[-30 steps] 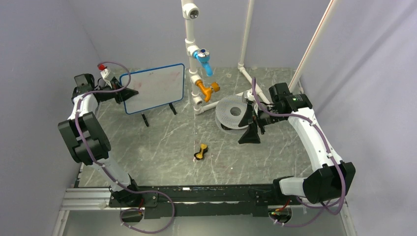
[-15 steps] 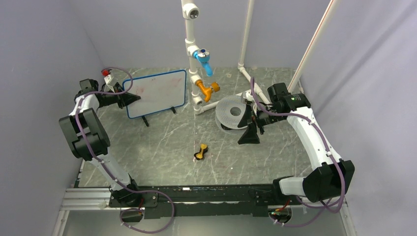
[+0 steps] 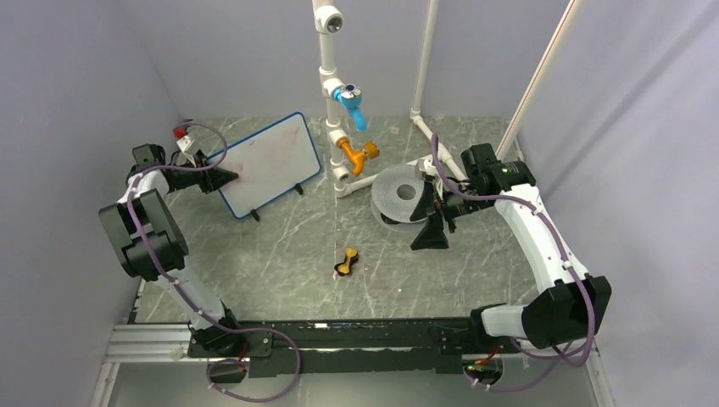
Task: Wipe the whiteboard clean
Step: Place the whiteboard on the whiteboard stand, then reset both arms
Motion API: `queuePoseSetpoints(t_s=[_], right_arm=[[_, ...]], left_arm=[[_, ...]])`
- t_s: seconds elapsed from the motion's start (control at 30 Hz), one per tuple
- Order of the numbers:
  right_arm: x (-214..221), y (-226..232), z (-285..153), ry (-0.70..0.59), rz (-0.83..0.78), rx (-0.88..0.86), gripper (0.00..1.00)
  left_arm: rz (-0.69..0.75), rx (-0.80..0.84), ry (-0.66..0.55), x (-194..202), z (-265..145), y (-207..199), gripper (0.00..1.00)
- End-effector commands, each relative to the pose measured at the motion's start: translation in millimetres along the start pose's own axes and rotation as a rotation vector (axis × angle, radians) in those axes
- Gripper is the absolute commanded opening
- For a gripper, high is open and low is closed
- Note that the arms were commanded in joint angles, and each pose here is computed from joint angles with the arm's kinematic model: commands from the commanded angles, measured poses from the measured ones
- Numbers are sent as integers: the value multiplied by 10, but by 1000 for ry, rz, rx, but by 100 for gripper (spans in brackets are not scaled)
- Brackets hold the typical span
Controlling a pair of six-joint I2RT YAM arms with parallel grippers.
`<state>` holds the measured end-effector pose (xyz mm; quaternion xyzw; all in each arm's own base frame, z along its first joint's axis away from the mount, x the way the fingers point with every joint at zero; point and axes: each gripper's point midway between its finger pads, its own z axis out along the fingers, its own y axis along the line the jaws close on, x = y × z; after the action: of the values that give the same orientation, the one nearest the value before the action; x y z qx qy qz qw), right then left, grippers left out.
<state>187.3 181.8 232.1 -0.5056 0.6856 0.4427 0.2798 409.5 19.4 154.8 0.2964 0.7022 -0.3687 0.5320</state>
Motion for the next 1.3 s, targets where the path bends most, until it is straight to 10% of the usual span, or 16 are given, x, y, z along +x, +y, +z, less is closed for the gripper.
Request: queuePoseSetpoints(t_s=[0.0,0.5,0.93,1.27], right_arm=[[-119,90,-11,-43,-60,-30,92],[-83,52,-1,-32,-54,-17,93],[-106,-529,-127,-41,-35,359,97],[-535,-1114,-1013,-270,125,939,100]], left_arm=[[104,-39,-8,-219,-83,38,32],[96,-218,-40,-566,-317,196,99],[-37,-833,-309,-1646,-1179,14,99],[-365,-677,-331,-1430,-827,-1122,99]])
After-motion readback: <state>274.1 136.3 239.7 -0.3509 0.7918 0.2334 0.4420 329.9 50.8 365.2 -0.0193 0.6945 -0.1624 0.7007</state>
